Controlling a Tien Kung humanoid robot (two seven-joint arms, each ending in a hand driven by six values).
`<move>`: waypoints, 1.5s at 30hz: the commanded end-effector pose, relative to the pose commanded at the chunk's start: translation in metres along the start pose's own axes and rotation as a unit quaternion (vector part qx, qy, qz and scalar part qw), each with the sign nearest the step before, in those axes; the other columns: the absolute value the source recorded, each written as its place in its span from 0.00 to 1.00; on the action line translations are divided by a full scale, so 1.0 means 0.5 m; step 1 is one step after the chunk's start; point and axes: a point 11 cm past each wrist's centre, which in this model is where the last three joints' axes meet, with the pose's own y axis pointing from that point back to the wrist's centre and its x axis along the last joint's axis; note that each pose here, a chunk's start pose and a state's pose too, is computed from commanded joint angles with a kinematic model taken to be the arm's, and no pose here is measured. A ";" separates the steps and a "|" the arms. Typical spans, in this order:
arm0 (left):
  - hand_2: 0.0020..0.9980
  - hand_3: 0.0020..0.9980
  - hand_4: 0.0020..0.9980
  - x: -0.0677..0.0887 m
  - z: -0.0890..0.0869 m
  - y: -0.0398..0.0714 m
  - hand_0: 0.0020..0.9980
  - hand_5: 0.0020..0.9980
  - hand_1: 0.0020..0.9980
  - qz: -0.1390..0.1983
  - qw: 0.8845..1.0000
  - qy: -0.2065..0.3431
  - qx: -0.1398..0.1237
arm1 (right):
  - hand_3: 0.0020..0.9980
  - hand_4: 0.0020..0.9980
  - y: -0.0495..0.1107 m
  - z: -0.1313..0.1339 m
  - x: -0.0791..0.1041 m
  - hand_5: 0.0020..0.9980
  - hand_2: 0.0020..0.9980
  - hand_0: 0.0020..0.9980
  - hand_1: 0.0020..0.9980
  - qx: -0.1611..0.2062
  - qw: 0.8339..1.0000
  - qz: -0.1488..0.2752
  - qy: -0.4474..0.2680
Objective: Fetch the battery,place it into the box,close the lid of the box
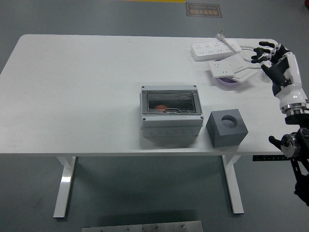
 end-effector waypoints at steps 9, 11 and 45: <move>0.57 0.54 0.50 0.009 0.003 -0.001 0.63 0.00 0.70 0.003 1.000 0.015 -0.005 | 0.57 0.66 0.002 0.006 -0.003 0.09 0.57 0.59 0.57 -0.017 1.000 -0.017 0.010; 0.57 0.54 0.50 0.011 0.002 -0.001 0.63 0.00 0.70 0.003 1.000 0.017 -0.006 | 0.57 0.66 0.003 0.006 -0.004 0.09 0.57 0.59 0.57 -0.019 0.999 -0.021 0.016; 0.57 0.54 0.50 0.014 -0.012 -0.005 0.63 0.00 0.70 0.000 1.000 0.026 -0.002 | 0.64 0.67 0.017 0.011 0.000 0.00 0.54 0.48 0.52 -0.038 0.998 -0.028 0.035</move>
